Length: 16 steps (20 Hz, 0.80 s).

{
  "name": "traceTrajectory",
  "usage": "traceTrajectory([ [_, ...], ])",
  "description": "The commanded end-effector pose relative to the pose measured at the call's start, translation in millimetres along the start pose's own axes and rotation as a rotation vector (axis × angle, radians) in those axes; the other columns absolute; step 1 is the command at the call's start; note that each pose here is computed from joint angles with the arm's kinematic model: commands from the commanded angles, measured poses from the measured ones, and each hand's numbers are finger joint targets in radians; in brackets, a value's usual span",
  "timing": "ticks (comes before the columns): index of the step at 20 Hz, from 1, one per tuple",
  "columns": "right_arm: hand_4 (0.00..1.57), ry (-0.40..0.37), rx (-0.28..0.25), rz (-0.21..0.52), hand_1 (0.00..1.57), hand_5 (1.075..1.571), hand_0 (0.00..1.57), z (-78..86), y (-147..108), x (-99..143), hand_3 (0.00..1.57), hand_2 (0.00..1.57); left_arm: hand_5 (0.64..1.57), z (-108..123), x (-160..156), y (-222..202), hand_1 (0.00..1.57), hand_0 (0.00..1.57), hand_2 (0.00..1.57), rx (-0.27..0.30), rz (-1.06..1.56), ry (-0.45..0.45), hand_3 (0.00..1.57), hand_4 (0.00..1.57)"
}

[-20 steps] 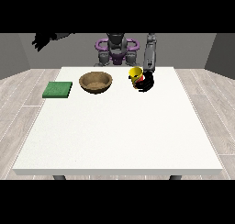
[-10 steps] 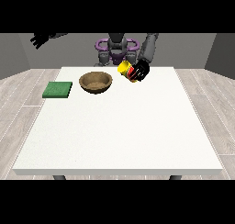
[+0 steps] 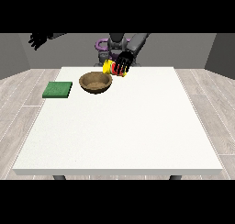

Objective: Pick the cup and pour the ball into the bowl, then pick the bowl and place it on the pad

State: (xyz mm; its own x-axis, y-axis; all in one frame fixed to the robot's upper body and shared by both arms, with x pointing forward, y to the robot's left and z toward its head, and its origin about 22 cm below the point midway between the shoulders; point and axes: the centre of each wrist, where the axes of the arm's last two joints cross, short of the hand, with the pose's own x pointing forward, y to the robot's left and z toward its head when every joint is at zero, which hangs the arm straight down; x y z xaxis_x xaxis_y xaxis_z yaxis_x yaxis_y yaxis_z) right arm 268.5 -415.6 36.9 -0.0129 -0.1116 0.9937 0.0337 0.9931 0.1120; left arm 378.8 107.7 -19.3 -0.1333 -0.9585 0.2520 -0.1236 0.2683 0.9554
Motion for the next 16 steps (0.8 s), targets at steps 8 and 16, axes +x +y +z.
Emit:
traceTrajectory([
  [8, 0.7, -0.004, 0.032, -0.018, 0.0, 1.556, 0.0, -5.3, 0, -16, 0.25, 0.0, 1.57, -31, 54, 27, 1.47, 1.47, 1.57, 0.06, -0.551, -0.044, 1.57, 1.1],
  [16, 0.69, 0.048, 0.061, -0.016, 0.0, 1.553, 0.0, -31.6, 27, -18, 0.32, 0.0, 1.57, -5, 95, 25, 0.25, 0.25, 1.23, -0.05, -0.743, -0.124, 1.56, 1.08],
])
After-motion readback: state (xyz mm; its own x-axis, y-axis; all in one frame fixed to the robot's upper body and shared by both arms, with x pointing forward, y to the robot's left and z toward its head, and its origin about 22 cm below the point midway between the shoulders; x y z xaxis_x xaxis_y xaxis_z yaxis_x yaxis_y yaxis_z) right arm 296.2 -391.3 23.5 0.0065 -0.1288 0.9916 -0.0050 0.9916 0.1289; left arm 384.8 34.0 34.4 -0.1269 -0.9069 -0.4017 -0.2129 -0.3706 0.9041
